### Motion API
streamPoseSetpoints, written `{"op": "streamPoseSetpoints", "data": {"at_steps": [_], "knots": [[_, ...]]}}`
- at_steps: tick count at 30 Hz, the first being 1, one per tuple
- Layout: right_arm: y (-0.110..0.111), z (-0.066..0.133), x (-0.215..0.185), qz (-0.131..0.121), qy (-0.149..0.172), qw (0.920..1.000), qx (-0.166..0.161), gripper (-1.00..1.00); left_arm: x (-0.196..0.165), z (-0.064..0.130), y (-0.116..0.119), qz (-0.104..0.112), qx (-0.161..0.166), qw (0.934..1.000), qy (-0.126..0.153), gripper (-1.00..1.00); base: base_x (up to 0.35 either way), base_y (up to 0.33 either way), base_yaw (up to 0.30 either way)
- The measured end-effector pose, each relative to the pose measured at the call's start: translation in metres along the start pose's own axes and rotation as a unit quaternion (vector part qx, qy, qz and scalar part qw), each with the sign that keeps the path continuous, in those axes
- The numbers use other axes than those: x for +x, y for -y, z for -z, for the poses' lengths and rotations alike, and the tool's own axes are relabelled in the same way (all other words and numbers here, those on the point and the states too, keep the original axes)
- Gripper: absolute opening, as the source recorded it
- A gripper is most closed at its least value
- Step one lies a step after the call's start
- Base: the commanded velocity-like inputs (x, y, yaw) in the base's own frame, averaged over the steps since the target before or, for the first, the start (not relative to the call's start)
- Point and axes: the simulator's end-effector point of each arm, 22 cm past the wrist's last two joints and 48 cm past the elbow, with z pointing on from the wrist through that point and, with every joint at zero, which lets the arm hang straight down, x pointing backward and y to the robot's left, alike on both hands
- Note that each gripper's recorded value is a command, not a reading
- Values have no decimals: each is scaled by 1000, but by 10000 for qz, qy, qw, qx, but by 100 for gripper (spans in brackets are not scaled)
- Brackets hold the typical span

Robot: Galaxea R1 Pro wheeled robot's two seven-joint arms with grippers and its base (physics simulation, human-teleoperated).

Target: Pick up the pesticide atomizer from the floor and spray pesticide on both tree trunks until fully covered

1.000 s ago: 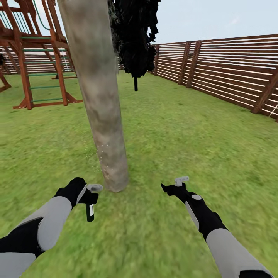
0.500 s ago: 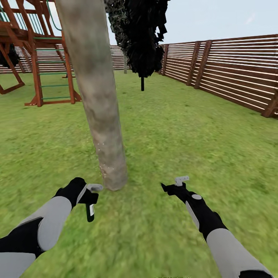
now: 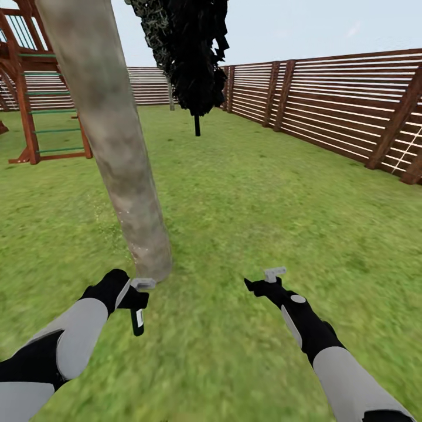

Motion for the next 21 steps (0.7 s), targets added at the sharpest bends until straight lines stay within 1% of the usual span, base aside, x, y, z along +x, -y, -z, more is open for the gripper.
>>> {"op": "streamPoseSetpoints", "data": {"at_steps": [6,7,8,9,10,11,12,13,14,15,17,18,19,21], "knots": [[-1,-2,4,-11,-41,10000,-6,100,-2,-1,-6,34,-41,10000,16,-100,-7,-5,183],[-1,-2,5,-13,-47,10000,-9,100,-4,0,-7,41,-50,10000,39,-100,0,0,191],[-2,-2,6,-14,-51,10000,-12,100,-16,7,-10,65,-89,9998,166,-100,0,0,191],[-1,-3,7,-19,-56,10000,-10,100,-29,17,-15,110,-146,9994,292,-100,0,0,191],[-1,-3,7,-21,-59,10000,-9,100,-35,28,-21,200,-212,9993,253,-100,0,0,190],[0,-3,8,-20,-64,10000,-7,100,-51,46,-25,300,-261,9989,244,-100,0,0,150],[0,-3,8,-19,-67,10000,-6,100,-75,66,-22,345,-206,9984,393,-100,0,0,49],[0,-3,9,-21,-68,10000,-2,100,-101,88,-21,321,-200,9977,569,-100,0,0,20],[1,-3,9,-22,-67,10000,2,100,-119,104,-18,324,-165,9968,717,-100,0,0,10],[1,-3,9,-22,-69,10000,4,100,-131,115,-19,276,-214,9962,798,-100,0,0,5],[1,-3,9,-16,-70,10000,2,100,-148,131,-16,127,-271,9959,851,-100,0,0,1],[1,-3,9,-11,-68,10000,2,100,-160,143,-7,-39,-267,9963,817,-100,0,0,0],[1,-3,9,-8,-70,10000,1,100,-170,154,-1,-113,-243,9962,827,-100,0,0,0],[0,-3,11,0,-90,10000,-5,100,-185,175,15,-253,-136,9967,763,-100,0,0,0]]}}
